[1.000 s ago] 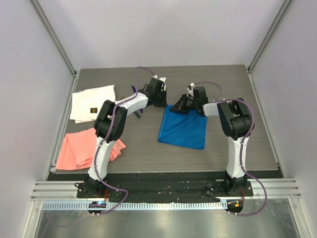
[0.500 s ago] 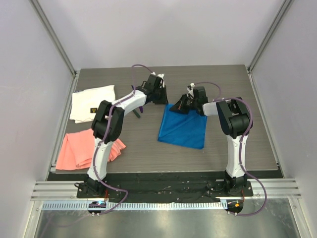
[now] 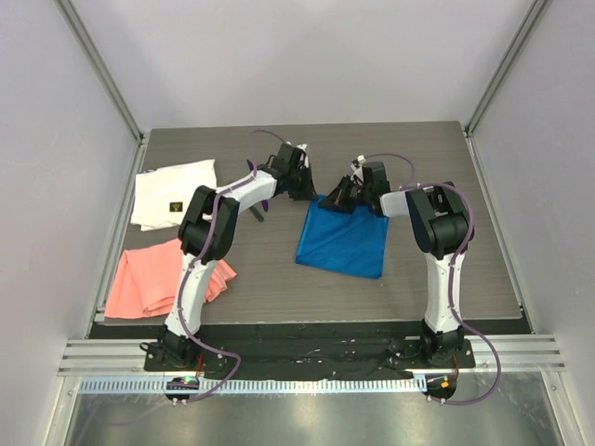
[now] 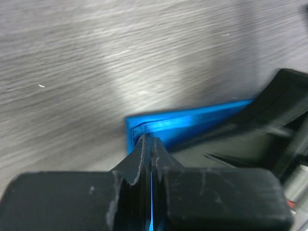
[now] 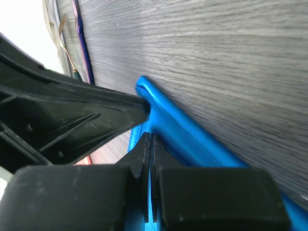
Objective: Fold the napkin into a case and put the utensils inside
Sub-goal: Smooth out the upper triangle-folded napkin at the center of the board.
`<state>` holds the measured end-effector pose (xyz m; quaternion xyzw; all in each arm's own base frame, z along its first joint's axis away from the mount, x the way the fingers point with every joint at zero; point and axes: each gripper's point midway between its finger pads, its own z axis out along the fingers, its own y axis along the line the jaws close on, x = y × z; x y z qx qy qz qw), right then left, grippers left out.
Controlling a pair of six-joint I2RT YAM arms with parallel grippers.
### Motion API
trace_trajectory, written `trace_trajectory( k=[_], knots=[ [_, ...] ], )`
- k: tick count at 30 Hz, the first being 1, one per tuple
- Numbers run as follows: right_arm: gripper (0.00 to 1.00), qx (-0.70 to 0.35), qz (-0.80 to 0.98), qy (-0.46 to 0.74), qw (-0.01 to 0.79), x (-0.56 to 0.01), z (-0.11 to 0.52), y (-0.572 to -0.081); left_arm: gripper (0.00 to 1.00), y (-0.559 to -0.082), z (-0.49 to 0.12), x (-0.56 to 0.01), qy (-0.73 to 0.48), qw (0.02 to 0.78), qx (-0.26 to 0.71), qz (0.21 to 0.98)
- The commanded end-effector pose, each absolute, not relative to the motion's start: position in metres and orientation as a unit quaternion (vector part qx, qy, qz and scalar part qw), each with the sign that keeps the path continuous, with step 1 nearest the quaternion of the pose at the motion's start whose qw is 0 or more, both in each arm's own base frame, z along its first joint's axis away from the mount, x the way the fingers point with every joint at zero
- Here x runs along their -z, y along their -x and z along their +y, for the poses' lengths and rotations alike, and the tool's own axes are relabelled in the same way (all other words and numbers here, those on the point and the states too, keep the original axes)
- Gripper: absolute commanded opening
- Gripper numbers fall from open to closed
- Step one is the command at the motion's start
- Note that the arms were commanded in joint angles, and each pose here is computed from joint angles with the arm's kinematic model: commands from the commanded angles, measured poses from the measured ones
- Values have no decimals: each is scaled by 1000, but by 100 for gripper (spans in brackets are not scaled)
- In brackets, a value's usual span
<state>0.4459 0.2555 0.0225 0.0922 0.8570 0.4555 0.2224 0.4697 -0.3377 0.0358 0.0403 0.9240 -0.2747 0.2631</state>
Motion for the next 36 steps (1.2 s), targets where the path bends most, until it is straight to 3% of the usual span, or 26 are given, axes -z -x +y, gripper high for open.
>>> trace_trajectory(
  k=[1, 3, 9, 12, 13, 20, 30, 36],
  knots=[
    [2, -447, 857, -85, 240, -30, 254, -453, 0, -479, -332, -15, -27, 251, 268, 930],
    [7, -445, 858, -86, 243, -37, 250, -451, 0, -478, -321, -5, -16, 247, 251, 936],
    [51, -477, 832, -74, 273, -80, 247, -435, 0, -476, -307, 1, 2, 237, 238, 942],
    [66, -501, 818, -76, 272, -83, 247, -415, 0, -474, -306, 2, 3, 234, 236, 943],
    [99, -502, 817, -75, 273, -82, 246, -409, 0, -473, -306, 2, 3, 233, 236, 943],
    [100, -489, 816, -104, 291, -54, 199, -391, 0, -470, -304, 11, 0, 223, 230, 947],
    [100, -443, 806, -193, 341, -31, 91, -422, 0, -468, -300, 18, -7, 215, 218, 952],
    [100, -445, 792, -194, 371, -70, 73, -432, 0, -469, -301, 13, -11, 218, 221, 951]
  ],
)
